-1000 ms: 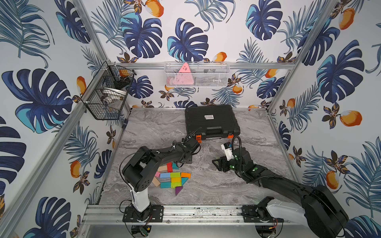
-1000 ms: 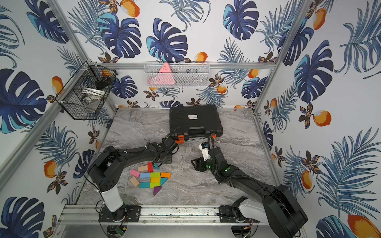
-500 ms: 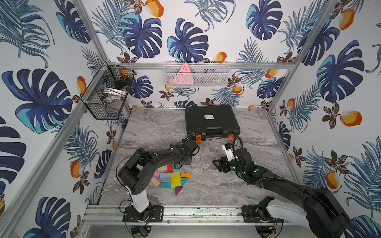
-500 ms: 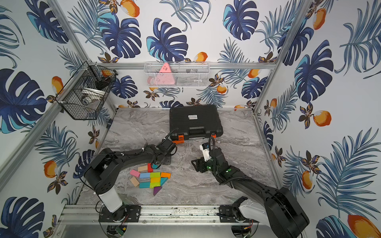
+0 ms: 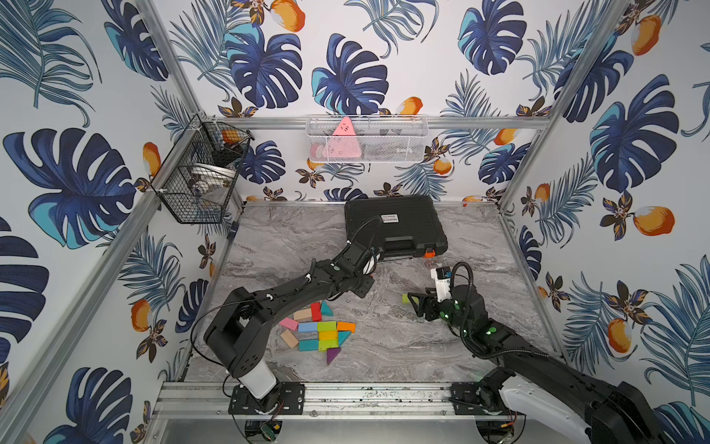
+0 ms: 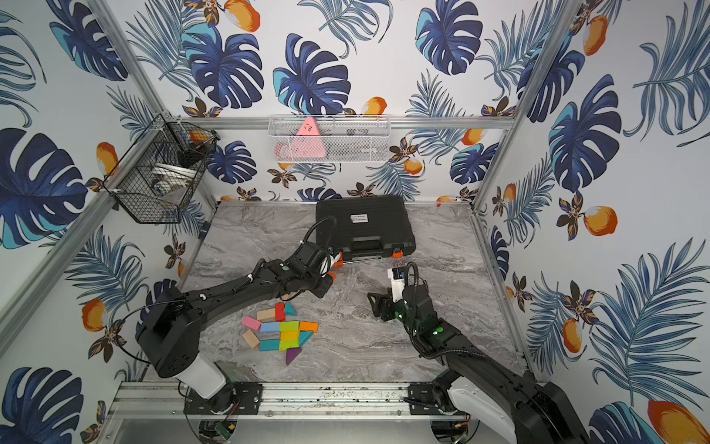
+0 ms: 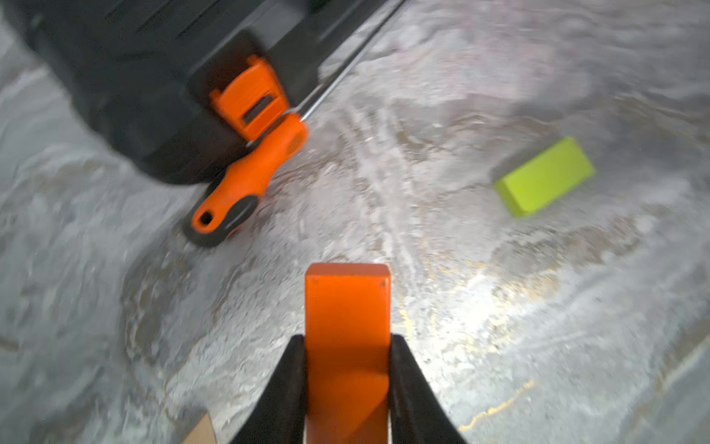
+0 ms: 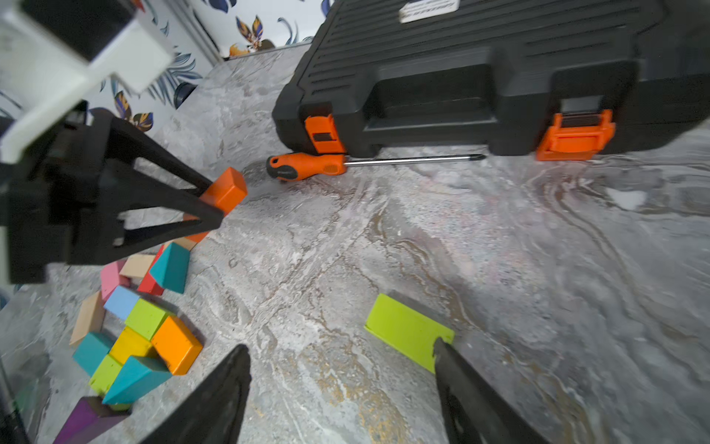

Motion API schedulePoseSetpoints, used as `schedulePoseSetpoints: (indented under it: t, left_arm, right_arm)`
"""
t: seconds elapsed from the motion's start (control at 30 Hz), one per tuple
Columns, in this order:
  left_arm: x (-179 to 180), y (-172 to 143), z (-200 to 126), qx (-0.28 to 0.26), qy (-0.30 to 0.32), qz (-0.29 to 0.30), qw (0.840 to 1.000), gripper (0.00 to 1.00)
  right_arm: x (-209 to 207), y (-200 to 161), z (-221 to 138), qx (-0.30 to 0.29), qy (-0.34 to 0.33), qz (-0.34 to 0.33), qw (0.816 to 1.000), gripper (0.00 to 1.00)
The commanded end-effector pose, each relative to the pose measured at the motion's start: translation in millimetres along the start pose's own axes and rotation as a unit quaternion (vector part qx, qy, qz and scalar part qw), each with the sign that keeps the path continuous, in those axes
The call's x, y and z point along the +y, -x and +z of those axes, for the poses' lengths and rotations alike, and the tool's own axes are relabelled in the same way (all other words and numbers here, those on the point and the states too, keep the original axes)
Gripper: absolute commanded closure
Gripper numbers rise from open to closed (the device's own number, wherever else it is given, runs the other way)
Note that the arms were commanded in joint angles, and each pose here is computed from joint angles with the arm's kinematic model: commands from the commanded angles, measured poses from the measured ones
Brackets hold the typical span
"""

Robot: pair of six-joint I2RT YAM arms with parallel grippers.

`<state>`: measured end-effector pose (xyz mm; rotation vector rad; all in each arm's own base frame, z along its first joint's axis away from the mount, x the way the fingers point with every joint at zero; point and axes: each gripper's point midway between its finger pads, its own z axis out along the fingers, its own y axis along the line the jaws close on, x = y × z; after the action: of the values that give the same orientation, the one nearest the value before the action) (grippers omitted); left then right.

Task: Assemble a piece of candy with building blocks
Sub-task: Pick up the building block from the center of the board, then assemble the building block at the center of the board.

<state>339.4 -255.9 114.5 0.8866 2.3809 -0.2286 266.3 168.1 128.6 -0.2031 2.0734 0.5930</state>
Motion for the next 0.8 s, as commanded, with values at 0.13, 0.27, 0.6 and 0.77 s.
schedulePoseSetpoints:
  t: [0.13,0.27,0.6,0.77]
  left_arm:
    - [-45.2,3.6,14.1,0.016,-0.145,0.290,0.946,0.83]
    - [-55.9,-1.4,28.7,0.027,-0.186,0.331,0.925,0.84]
    - [-84.9,-19.6,63.2,0.046,-0.255,0.391,0.883,0.84]
    - [-86.4,-19.6,81.6,0.055,-0.255,0.395,0.881,0.84]
  right_arm:
    - [-43.2,4.6,-9.4,-0.070,-0.083,0.048,0.993,0.22]
    - [-47.5,12.8,-19.0,-0.089,-0.090,0.049,0.991,0.22]
    - [-55.2,9.3,-14.0,-0.080,-0.111,0.045,0.990,0.22]
    - [-56.0,9.3,-15.7,-0.085,-0.112,0.044,0.989,0.22]
